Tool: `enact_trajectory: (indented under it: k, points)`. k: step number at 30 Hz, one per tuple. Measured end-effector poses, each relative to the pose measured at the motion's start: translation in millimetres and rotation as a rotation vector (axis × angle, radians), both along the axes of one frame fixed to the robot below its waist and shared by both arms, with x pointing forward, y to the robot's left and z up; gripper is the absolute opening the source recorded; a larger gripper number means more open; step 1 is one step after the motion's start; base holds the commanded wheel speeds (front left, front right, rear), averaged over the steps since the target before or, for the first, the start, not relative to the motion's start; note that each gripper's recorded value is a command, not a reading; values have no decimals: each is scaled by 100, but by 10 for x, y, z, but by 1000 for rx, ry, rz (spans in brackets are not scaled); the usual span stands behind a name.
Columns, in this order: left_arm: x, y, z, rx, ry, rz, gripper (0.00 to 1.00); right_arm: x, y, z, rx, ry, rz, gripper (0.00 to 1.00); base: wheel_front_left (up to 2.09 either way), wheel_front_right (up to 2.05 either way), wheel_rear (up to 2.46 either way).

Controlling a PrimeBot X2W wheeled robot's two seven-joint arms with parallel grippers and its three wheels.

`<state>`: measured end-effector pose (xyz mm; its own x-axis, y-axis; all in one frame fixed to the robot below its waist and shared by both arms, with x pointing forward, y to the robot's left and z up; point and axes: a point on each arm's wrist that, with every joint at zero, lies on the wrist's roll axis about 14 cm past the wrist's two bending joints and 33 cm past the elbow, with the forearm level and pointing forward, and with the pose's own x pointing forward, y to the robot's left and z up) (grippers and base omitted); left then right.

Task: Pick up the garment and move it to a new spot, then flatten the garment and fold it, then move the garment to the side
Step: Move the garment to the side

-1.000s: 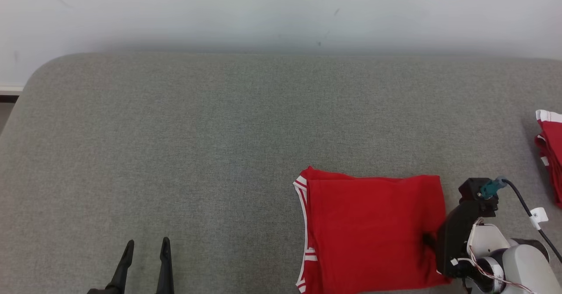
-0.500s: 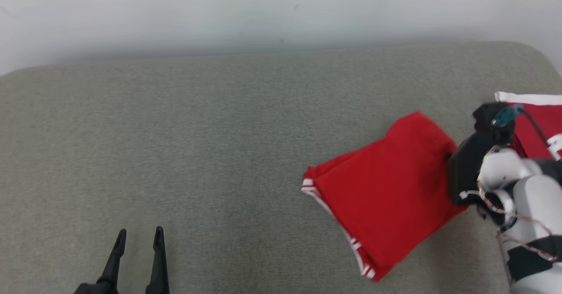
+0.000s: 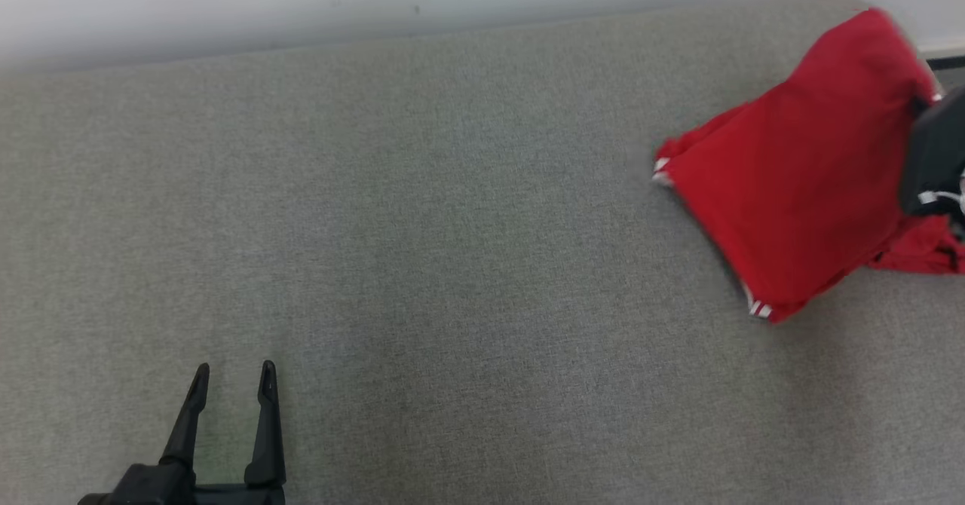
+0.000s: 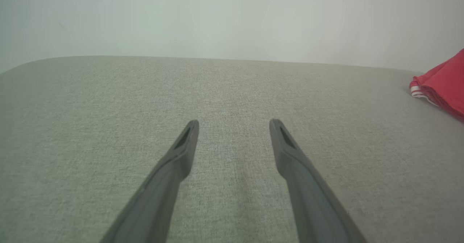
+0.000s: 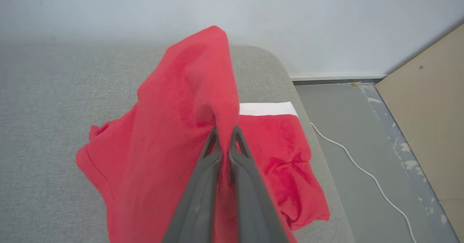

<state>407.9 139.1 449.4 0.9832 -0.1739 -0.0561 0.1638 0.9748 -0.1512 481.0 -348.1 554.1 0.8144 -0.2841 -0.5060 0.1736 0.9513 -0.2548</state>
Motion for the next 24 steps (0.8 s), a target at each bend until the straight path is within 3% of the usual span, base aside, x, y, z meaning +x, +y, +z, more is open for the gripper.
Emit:
enact_trajectory:
  k: [16,24]
  points:
    - [189,62,-281,67,50,-41,100,-137,-1138,43,-265,44,-230,0,0,0,0]
    - [176,196,-403,114,80,-39,100,-233,-1483,-246,-374,117,-294,0,0,0,0]
